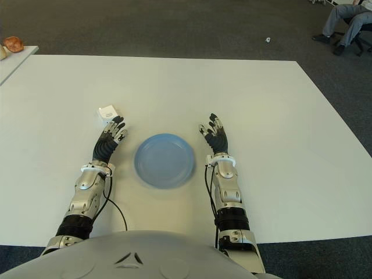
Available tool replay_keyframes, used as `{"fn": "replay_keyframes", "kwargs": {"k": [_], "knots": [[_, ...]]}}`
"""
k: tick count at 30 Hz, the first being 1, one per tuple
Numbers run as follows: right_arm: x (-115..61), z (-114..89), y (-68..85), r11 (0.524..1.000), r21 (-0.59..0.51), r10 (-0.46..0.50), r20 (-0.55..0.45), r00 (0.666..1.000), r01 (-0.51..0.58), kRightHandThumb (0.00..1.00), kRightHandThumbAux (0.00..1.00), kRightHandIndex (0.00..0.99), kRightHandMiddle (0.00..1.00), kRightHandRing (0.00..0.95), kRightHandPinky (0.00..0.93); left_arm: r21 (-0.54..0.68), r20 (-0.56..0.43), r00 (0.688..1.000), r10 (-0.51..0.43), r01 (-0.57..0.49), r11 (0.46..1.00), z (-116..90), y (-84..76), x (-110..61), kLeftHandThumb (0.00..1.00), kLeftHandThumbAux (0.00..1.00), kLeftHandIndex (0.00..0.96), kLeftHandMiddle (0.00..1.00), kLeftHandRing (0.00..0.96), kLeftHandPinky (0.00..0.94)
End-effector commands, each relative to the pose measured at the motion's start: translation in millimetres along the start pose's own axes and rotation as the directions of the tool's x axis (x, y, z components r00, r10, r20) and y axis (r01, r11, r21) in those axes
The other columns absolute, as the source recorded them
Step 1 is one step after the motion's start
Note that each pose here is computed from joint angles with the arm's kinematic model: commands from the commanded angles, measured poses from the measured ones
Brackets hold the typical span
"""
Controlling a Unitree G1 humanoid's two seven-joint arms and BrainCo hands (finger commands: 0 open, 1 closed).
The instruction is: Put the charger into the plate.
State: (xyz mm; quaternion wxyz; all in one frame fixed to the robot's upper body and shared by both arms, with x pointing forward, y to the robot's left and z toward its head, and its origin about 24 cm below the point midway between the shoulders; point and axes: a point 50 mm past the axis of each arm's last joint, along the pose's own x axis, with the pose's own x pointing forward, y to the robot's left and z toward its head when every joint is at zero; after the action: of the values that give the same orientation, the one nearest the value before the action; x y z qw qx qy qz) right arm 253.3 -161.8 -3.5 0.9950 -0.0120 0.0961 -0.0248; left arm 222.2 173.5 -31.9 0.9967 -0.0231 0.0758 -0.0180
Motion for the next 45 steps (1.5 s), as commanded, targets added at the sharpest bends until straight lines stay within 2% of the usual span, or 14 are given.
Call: {"fn": "replay_keyframes", "kwargs": {"k": [1, 8, 14, 18, 21, 24, 31, 36, 45], "knots": [[-2.6, -9, 3.6, 1.000, 0.005, 0.019, -0.043, 0.999, -0.018, 0.025, 0.707, 0.000, 0.044, 0.042, 0.065, 0.040, -0.070, 0.997, 0.032, -0.029, 0.999, -6, 7.7, -0.7, 0.091, 0.669, 0.003, 0.039, 0.028, 0.036], [-2.6, -10, 3.6, 1.000, 0.011, 0.016, -0.047, 0.999, -0.016, 0.017, 0.709, 0.000, 0.041, 0.040, 0.066, 0.050, -0.037, 0.999, 0.030, -0.028, 0.998, 1, 9.8, 4.1, 0.116, 0.688, 0.014, 0.045, 0.035, 0.042], [-3.5, -10, 4.9, 1.000, 0.009, 0.005, -0.044, 0.999, -0.005, 0.021, 0.719, 0.002, 0.042, 0.044, 0.081, 0.070, 0.027, 0.999, 0.040, -0.042, 0.997, 14, 14.2, 15.1, 0.142, 0.712, 0.021, 0.054, 0.043, 0.057], [-3.8, -10, 5.1, 1.000, 0.008, 0.002, -0.046, 0.999, -0.002, 0.027, 0.720, 0.003, 0.041, 0.044, 0.082, 0.105, 0.060, 0.997, 0.043, -0.050, 0.993, 23, 16.2, 25.5, 0.156, 0.734, 0.019, 0.055, 0.044, 0.054], [-4.1, -10, 4.4, 1.000, 0.008, -0.001, -0.046, 0.999, 0.001, 0.031, 0.723, 0.004, 0.041, 0.044, 0.083, 0.179, 0.077, 0.996, 0.049, -0.063, 0.982, 38, 18.1, 40.6, 0.175, 0.737, 0.021, 0.055, 0.045, 0.056], [-4.8, -11, 3.7, 1.000, 0.008, -0.001, -0.050, 0.999, 0.002, 0.034, 0.725, 0.006, 0.040, 0.044, 0.083, 0.254, 0.085, 0.995, 0.049, -0.069, 0.965, 49, 20.0, 52.1, 0.214, 0.714, 0.028, 0.057, 0.051, 0.072], [-5.4, -12, 2.0, 1.000, 0.007, -0.004, -0.057, 0.998, 0.004, 0.034, 0.716, 0.007, 0.040, 0.043, 0.074, 0.351, 0.047, 0.998, 0.043, -0.057, 0.934, 57, 23.2, 72.2, 0.265, 0.642, 0.038, 0.057, 0.056, 0.068], [-6.5, -12, 2.8, 1.000, 0.006, -0.003, -0.047, 0.999, 0.004, 0.037, 0.714, 0.007, 0.039, 0.041, 0.077, 0.421, 0.014, 0.999, 0.044, -0.046, 0.906, 58, 21.8, 83.4, 0.272, 0.588, 0.035, 0.045, 0.042, 0.052], [-8.2, -12, 1.6, 1.000, -0.002, 0.000, -0.045, 0.999, 0.000, 0.040, 0.700, 0.010, 0.040, 0.042, 0.078, 0.509, 0.010, 0.999, 0.032, -0.033, 0.860, 59, 19.6, 94.7, 0.257, 0.509, 0.034, 0.056, 0.055, 0.098]]}}
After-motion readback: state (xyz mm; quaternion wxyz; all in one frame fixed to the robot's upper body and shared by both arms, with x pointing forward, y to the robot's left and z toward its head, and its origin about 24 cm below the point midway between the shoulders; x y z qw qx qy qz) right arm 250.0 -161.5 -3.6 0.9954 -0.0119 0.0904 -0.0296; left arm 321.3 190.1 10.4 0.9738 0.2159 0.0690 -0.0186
